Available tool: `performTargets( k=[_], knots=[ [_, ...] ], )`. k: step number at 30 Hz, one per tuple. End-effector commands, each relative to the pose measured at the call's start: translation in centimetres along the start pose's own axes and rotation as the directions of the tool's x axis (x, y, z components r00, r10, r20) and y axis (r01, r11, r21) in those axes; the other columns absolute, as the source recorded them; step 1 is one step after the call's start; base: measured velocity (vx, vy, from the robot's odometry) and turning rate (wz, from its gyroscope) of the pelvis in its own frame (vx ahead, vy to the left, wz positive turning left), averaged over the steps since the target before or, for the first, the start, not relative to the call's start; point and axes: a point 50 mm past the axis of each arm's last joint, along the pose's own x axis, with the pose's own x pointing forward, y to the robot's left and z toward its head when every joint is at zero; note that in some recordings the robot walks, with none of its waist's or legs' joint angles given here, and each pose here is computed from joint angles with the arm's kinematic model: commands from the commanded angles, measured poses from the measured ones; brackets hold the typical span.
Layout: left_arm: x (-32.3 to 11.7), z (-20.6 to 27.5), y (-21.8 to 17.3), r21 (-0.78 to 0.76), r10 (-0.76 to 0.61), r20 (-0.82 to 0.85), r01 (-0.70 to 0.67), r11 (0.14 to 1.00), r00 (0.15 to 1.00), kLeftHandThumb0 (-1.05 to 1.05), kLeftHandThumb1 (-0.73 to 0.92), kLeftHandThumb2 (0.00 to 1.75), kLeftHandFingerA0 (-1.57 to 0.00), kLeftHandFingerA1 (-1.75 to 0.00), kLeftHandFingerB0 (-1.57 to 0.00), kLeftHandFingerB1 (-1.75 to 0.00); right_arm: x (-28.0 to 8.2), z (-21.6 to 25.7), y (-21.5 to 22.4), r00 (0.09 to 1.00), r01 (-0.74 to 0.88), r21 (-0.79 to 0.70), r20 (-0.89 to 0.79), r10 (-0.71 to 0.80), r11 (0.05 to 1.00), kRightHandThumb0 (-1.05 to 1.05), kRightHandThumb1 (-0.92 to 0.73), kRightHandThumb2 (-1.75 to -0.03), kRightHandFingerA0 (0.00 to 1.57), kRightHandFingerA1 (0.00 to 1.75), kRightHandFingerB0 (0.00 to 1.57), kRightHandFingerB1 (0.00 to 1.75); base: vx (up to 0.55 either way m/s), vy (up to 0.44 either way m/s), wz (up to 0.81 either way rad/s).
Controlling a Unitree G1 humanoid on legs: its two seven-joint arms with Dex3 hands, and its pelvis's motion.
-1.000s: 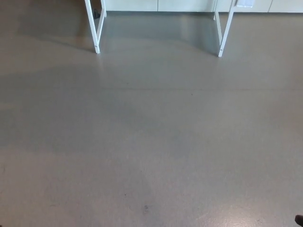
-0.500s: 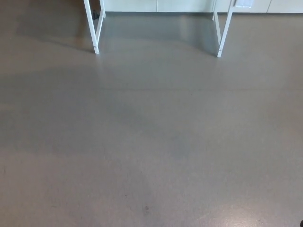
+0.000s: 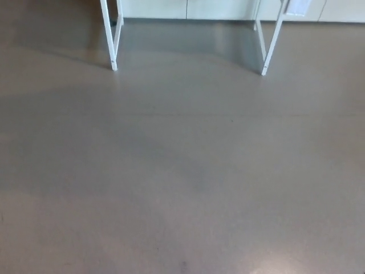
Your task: The robot walk towards a table in front and uses its left hand to pick up the pot from the base and pour water to the cup on the right hand side
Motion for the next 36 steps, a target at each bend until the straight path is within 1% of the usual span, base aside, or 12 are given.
performTargets(
  k=[1, 12, 14, 15, 16, 17, 19, 20, 21, 22, 30, 36],
  knots=[
    [-0.34, -0.20, 0.53, -0.012, 0.000, 0.021, 0.001, 1.000, 1.000, -0.06, 0.76, 0.62, -0.26, -0.34, -0.17, -0.29, -0.28, 0.00, -0.74, 1.000, 0.020, 0.011, 0.015, -0.020, 1.000, -0.11, -0.54, -0.55, 0.62, 0.55, 0.36, 0.38, 0.23, 0.168, 0.03],
    [-0.81, -0.81, 0.91, 0.006, 0.003, 0.007, -0.003, 1.000, 1.000, -0.08, 0.76, 0.62, -0.24, -0.32, -0.16, -0.28, -0.48, -0.53, -1.02, 1.000, 0.017, 0.002, 0.001, -0.017, 1.000, -0.08, -0.54, -0.55, 0.60, 0.55, 0.33, 0.37, 0.21, -0.032, 0.09],
    [-0.84, -0.88, 0.95, -0.006, 0.006, 0.009, -0.006, 1.000, 1.000, -0.07, 0.76, 0.62, -0.25, -0.33, -0.16, -0.28, -0.50, -0.55, -1.07, 1.000, 0.019, -0.005, -0.003, -0.019, 1.000, -0.13, -0.52, -0.56, 0.55, 0.52, 0.33, 0.38, 0.35, -0.114, -0.14],
    [-0.84, -0.89, 0.95, -0.012, 0.011, 0.008, -0.011, 1.000, 1.000, -0.07, 0.76, 0.63, -0.25, -0.33, -0.16, -0.29, -0.51, -0.56, -1.10, 1.000, 0.017, -0.008, -0.003, -0.017, 1.000, -0.08, -0.37, -0.84, 0.46, 0.64, 0.21, 0.51, 0.32, -0.057, 0.58],
    [-0.84, -0.90, 0.95, -0.014, 0.013, 0.007, -0.013, 1.000, 1.000, -0.07, 0.76, 0.63, -0.25, -0.33, -0.16, -0.29, -0.52, -0.56, -1.11, 1.000, 0.016, -0.009, -0.003, -0.016, 1.000, -0.08, -0.37, -0.84, 0.46, 0.64, 0.21, 0.51, 0.31, -0.062, 0.33],
    [-0.84, -0.91, 0.94, -0.014, 0.011, 0.010, -0.011, 1.000, 1.000, -0.06, 0.76, 0.63, -0.25, -0.33, -0.16, -0.29, -0.52, -0.57, -1.13, 1.000, 0.019, -0.002, -0.003, -0.019, 1.000, -0.09, -0.53, -0.55, 0.59, 0.53, 0.34, 0.37, 0.30, -0.063, -0.02],
    [-0.85, -0.89, 0.94, -0.009, 0.004, 0.008, -0.004, 1.000, 1.000, -0.07, 0.76, 0.62, -0.25, -0.32, -0.16, -0.28, -0.50, -0.56, -1.11, 1.000, 0.020, 0.002, -0.002, -0.020, 1.000, -0.14, -0.50, -0.56, 0.56, 0.53, 0.34, 0.39, 0.24, -0.067, -0.02],
    [-0.85, -0.88, 0.94, 0.001, 0.002, 0.008, -0.002, 1.000, 1.000, -0.06, 0.77, 0.62, -0.24, -0.33, -0.15, -0.28, -0.49, -0.53, -1.09, 1.000, 0.020, -0.004, -0.003, -0.020, 1.000, -0.07, -0.37, -0.85, 0.52, 0.67, 0.23, 0.52, 0.18, -0.078, -0.01],
    [-0.85, -0.88, 0.94, 0.004, 0.001, 0.008, -0.001, 1.000, 1.000, -0.06, 0.77, 0.62, -0.24, -0.33, -0.15, -0.28, -0.49, -0.52, -1.09, 1.000, 0.020, -0.006, -0.004, -0.020, 1.000, -0.07, -0.37, -0.85, 0.52, 0.67, 0.23, 0.52, 0.21, -0.032, -0.06],
    [-0.73, -0.72, 0.83, 0.002, 0.003, 0.014, -0.003, 1.000, 1.000, -0.05, 0.76, 0.62, -0.25, -0.33, -0.16, -0.28, -0.44, -0.36, -1.02, 1.000, 0.020, -0.009, 0.002, -0.020, 1.000, -0.10, -0.54, -0.55, 0.60, 0.53, 0.34, 0.37, 0.19, -0.020, -0.10],
    [-0.62, -0.62, 0.73, 0.004, 0.011, 0.018, -0.011, 1.000, 1.000, -0.04, 0.75, 0.62, -0.27, -0.34, -0.17, -0.29, -0.42, -0.35, -0.98, 1.000, 0.018, 0.002, 0.003, -0.018, 1.000, -0.12, -0.52, -0.56, 0.57, 0.56, 0.36, 0.40, 0.26, 0.156, -0.05],
    [-0.60, -0.66, 0.72, -0.007, 0.010, 0.017, -0.010, 1.000, 1.000, -0.05, 0.74, 0.61, -0.27, -0.34, -0.17, -0.29, -0.42, -0.37, -0.93, 1.000, 0.016, -0.008, 0.007, -0.015, 1.000, -0.14, -0.53, -0.55, 0.61, 0.56, 0.36, 0.39, 0.27, 0.128, 0.08]
  ],
)
